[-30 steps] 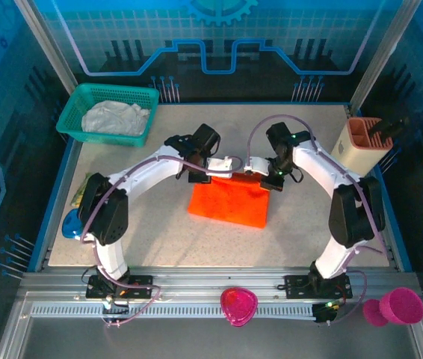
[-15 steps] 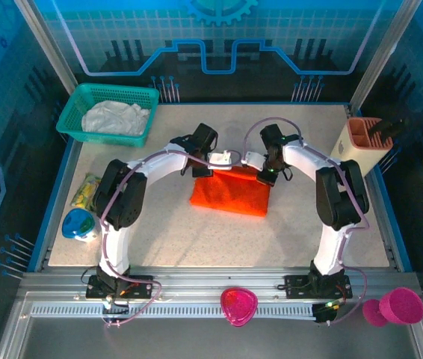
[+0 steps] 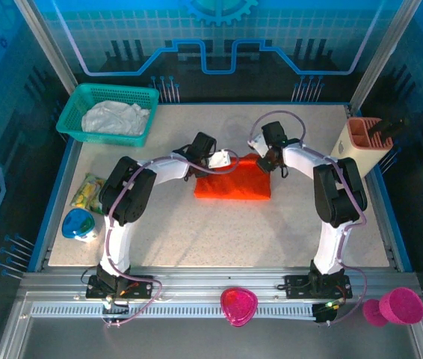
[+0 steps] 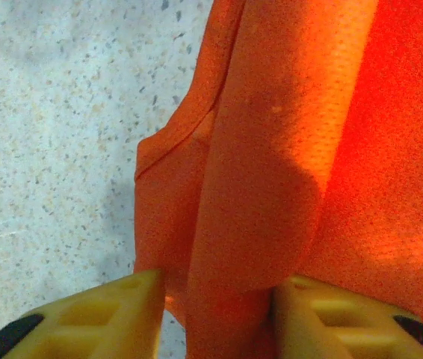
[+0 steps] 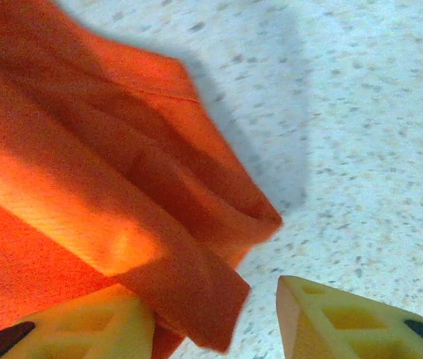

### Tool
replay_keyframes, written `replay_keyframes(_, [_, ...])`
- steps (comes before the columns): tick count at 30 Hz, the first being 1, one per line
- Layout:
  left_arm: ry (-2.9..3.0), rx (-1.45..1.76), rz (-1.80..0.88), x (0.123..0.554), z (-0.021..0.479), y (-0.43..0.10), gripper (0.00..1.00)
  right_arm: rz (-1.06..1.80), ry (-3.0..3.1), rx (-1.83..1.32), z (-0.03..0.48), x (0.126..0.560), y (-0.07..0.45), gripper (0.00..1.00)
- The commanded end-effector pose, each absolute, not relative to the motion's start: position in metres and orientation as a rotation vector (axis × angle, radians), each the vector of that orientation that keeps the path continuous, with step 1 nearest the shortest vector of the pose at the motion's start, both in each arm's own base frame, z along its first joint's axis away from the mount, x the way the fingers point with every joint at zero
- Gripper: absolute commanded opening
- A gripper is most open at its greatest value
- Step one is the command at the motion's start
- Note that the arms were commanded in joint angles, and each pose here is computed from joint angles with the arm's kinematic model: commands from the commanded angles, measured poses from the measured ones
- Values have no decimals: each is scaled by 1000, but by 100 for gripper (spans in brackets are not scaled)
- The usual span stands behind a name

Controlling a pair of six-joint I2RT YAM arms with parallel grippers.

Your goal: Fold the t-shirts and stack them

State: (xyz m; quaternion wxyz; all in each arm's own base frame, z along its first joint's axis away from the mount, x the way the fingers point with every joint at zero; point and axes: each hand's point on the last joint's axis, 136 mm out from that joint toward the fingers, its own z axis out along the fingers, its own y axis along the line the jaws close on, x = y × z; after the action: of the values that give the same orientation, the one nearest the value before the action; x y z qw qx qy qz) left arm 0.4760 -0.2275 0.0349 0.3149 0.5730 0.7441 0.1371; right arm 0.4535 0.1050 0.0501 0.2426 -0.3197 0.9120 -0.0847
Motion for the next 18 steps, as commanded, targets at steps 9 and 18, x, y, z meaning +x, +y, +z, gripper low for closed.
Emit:
replay_keyframes(9, [1784,878,583,517,141,-193,66,-197,2429,-326,96,487,92,48])
replay_keyframes(18, [1707,523,595,506,235,-162,78,61,2434,-130,141,472,103,49])
